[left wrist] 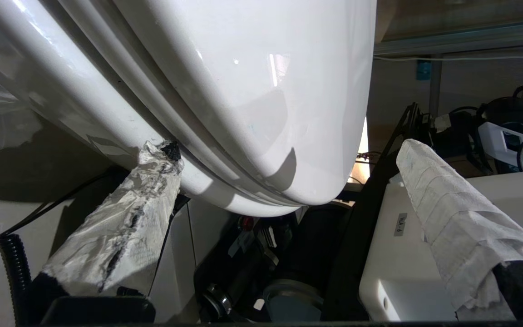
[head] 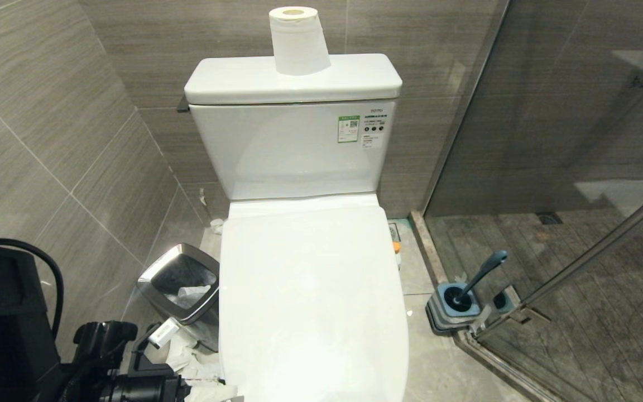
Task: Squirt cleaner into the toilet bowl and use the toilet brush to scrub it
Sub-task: Use the left hand to lift the toilet lid slightly
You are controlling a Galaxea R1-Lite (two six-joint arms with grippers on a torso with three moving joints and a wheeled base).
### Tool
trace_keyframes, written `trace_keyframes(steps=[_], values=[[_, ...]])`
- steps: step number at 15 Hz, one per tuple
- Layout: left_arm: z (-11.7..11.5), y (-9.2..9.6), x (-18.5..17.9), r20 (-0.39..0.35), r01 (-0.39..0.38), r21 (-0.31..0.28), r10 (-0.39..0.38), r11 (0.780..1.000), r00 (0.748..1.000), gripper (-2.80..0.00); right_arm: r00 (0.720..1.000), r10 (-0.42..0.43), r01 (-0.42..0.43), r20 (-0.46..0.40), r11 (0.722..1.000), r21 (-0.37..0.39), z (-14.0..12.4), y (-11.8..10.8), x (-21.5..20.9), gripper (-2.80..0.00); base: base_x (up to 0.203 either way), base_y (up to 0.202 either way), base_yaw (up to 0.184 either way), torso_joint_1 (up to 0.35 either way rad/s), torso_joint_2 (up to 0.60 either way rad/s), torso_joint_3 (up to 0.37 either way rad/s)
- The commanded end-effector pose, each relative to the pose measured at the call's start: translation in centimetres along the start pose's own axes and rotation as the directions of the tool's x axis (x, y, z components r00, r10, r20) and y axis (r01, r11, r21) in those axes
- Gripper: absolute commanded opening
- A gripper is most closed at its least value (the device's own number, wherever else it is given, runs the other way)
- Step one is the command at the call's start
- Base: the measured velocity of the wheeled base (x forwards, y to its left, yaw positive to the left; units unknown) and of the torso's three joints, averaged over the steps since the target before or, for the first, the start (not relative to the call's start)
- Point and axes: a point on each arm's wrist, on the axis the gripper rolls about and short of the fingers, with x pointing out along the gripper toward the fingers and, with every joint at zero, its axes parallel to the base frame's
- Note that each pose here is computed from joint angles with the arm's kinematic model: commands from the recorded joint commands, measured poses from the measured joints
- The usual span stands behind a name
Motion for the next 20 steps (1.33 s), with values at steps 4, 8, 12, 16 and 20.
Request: trace_keyframes(steps=[4,8,12,16,20], values=[[0.2,-0.3,0.2,-0.004,-0.006,0.028,0.006,1.000,1.000,0.00,1.000,0.001,-0.001,-0.001,1.000,-0.001,0.0,0.0,0.0,-2.80,0.000,0.000,0.000,0.000,0.00,0.000],[0.5,-1.1,0.8,-0.024,0.015,0.051,-0.013,0.999,1.000,0.00,1.000,0.001,-0.001,0.000,1.000,-0.001,0.0,0.0,0.0,-2.80,0.000,0.000,0.000,0.000,0.00,0.000],[0.5,-1.4,0.9,-0.028,0.020,0.029,-0.019,0.999,0.999,0.00,1.000,0.001,-0.001,0.000,1.000,-0.001,0.0,0.0,0.0,-2.80,0.000,0.000,0.000,0.000,0.00,0.000],[0.9,-1.6,0.8,-0.015,0.036,-0.038,-0.037,0.999,0.999,0.00,1.000,0.001,-0.001,0.000,1.000,-0.001,0.0,0.0,0.0,-2.80,0.000,0.000,0.000,0.000,0.00,0.000],[1.2,-1.7,0.5,0.001,0.147,-0.043,-0.147,0.988,0.989,0.00,1.000,0.001,-0.001,-0.002,1.000,-0.001,0.0,0.0,0.0,-2.80,0.000,0.000,0.000,0.000,0.00,0.000]])
